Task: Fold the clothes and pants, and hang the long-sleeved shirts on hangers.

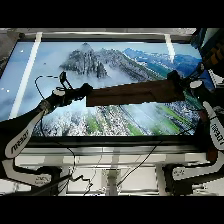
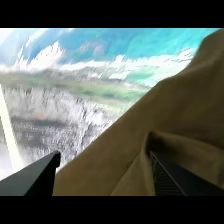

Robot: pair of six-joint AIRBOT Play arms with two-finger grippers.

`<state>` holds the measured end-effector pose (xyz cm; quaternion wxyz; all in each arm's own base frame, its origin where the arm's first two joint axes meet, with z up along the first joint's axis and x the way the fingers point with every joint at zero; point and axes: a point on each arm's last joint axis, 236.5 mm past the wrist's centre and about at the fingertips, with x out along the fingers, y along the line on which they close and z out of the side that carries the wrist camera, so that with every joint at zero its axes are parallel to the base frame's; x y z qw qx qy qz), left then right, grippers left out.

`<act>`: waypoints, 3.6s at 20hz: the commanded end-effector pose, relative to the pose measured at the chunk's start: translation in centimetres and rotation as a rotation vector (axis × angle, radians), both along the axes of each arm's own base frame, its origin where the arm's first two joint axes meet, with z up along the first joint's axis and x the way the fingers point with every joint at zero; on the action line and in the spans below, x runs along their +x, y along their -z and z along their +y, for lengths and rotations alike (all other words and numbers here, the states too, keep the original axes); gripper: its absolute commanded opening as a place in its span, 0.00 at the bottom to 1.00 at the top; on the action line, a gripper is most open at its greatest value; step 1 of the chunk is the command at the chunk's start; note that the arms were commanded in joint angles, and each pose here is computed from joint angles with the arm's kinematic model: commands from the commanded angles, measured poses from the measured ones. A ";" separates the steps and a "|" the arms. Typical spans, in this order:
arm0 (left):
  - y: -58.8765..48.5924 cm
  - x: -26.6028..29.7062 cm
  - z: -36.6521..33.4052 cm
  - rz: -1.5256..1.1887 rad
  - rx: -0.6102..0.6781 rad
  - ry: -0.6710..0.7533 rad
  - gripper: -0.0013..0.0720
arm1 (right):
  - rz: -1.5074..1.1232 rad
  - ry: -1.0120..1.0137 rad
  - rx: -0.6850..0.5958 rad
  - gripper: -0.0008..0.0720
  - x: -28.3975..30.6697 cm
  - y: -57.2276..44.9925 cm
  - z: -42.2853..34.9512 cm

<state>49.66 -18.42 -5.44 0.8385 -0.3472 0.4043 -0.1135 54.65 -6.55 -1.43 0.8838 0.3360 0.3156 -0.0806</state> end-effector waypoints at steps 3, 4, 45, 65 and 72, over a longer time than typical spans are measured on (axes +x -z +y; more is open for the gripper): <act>-4.6 0.8 1.2 -0.129 0.059 0.110 0.75 | 0.044 -0.135 -0.054 0.88 -0.6 -1.5 1.5; -4.8 0.5 2.2 -0.133 0.091 0.138 0.75 | 0.043 -0.151 -0.074 0.88 -0.6 -2.1 1.5; -5.9 -3.4 2.0 -0.065 0.325 0.485 0.04 | 0.127 -0.529 -0.100 0.05 -3.6 -1.6 16.2; -21.2 -11.0 8.2 -0.233 0.385 0.456 0.04 | 0.073 -1.008 0.020 0.05 -15.3 2.3 54.5; -22.9 -8.8 8.5 -0.321 0.380 0.374 0.04 | 0.191 -0.972 -0.071 0.05 -11.3 1.9 45.6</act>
